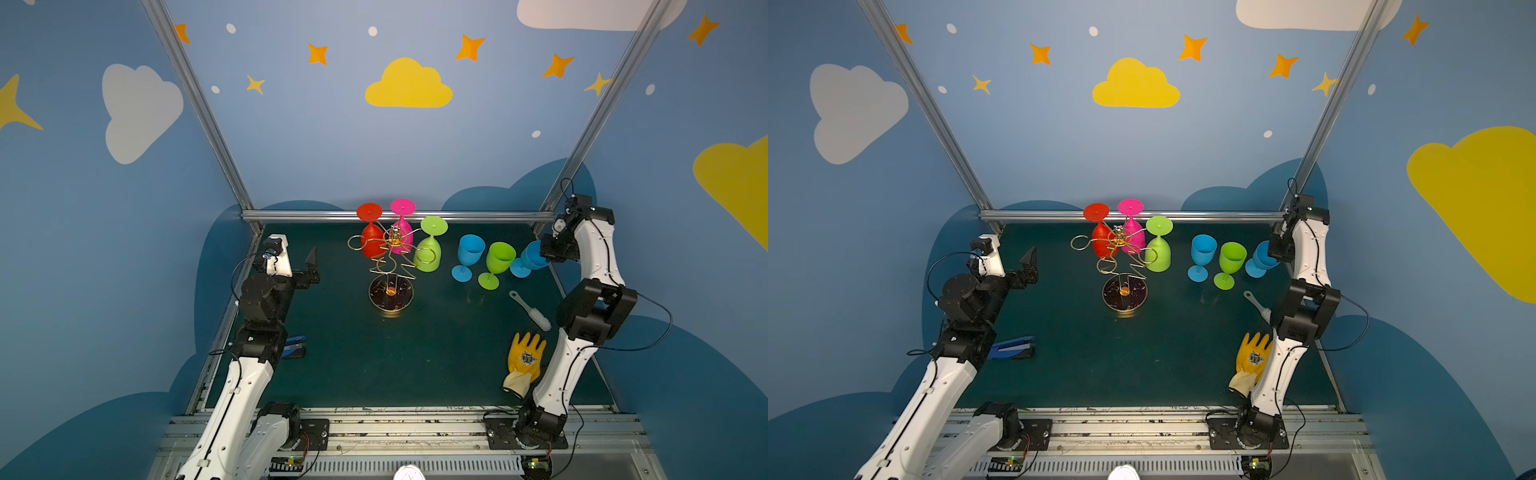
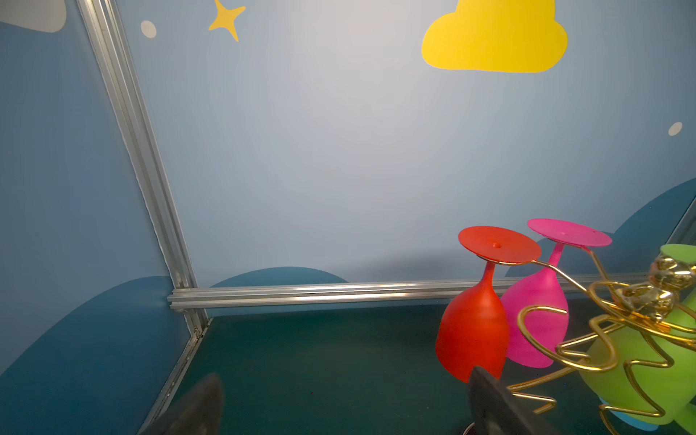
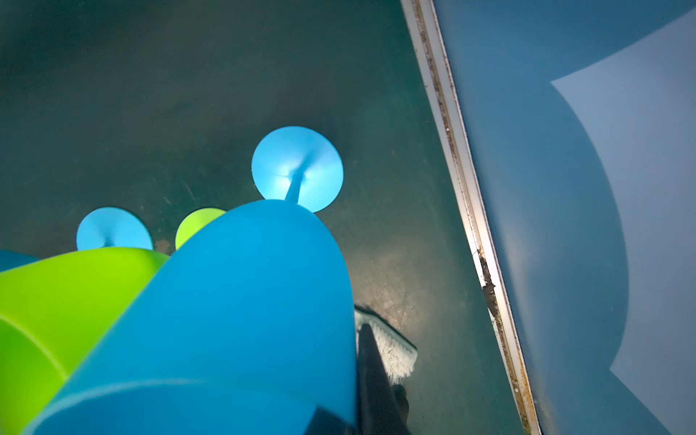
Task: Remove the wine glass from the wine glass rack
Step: 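Lower the cyan glass onto the table beside the lime green glass with the right gripper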
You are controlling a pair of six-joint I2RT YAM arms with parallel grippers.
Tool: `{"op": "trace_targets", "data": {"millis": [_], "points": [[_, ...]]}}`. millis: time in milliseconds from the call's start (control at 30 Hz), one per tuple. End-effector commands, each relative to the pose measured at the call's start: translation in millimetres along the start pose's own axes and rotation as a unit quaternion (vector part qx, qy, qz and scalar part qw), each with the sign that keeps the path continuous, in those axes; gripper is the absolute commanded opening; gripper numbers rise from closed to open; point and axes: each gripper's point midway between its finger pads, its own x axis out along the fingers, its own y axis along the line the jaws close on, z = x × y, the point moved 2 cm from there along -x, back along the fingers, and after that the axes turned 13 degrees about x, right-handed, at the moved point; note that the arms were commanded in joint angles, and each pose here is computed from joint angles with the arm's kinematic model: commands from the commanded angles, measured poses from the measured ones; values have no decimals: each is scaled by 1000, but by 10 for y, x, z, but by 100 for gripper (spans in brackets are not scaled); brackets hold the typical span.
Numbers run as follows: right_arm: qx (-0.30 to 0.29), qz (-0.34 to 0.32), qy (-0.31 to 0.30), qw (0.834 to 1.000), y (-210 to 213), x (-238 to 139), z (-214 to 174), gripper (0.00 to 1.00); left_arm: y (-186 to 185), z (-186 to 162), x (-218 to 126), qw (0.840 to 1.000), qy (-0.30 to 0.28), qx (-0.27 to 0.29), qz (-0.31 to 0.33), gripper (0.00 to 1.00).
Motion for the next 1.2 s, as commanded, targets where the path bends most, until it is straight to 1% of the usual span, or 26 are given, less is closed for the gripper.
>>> {"op": "trace_targets", "data": {"millis": [0, 200, 367, 433, 500, 633, 833, 1033, 1167], "points": [[6, 19, 11, 1000, 32, 8, 3, 0, 30, 127, 6, 1000, -12, -8, -1, 100], [10, 11, 30, 999, 26, 159, -32, 0, 40, 110, 12, 1000, -10, -8, 0, 100], [9, 11, 31, 999, 30, 158, -36, 1, 52, 112, 11, 1000, -10, -10, 2, 100], [9, 10, 31, 999, 36, 156, -44, 5, 48, 105, 15, 1000, -9, -11, 1, 100], [7, 13, 33, 999, 61, 161, -59, 11, 50, 111, 11, 1000, -10, -11, 1, 100], [7, 16, 34, 999, 92, 149, -72, 20, 56, 119, 4, 1000, -11, -10, 3, 100], [14, 32, 17, 999, 124, 15, -22, 25, 58, 126, -3, 1000, -12, -10, 3, 100], [31, 50, -5, 998, 146, -197, 28, 31, 62, 126, -8, 1000, -12, -10, 5, 100], [50, 50, -5, 997, 119, -253, 19, 39, 65, 133, -20, 1000, -14, -10, 6, 100]]}}
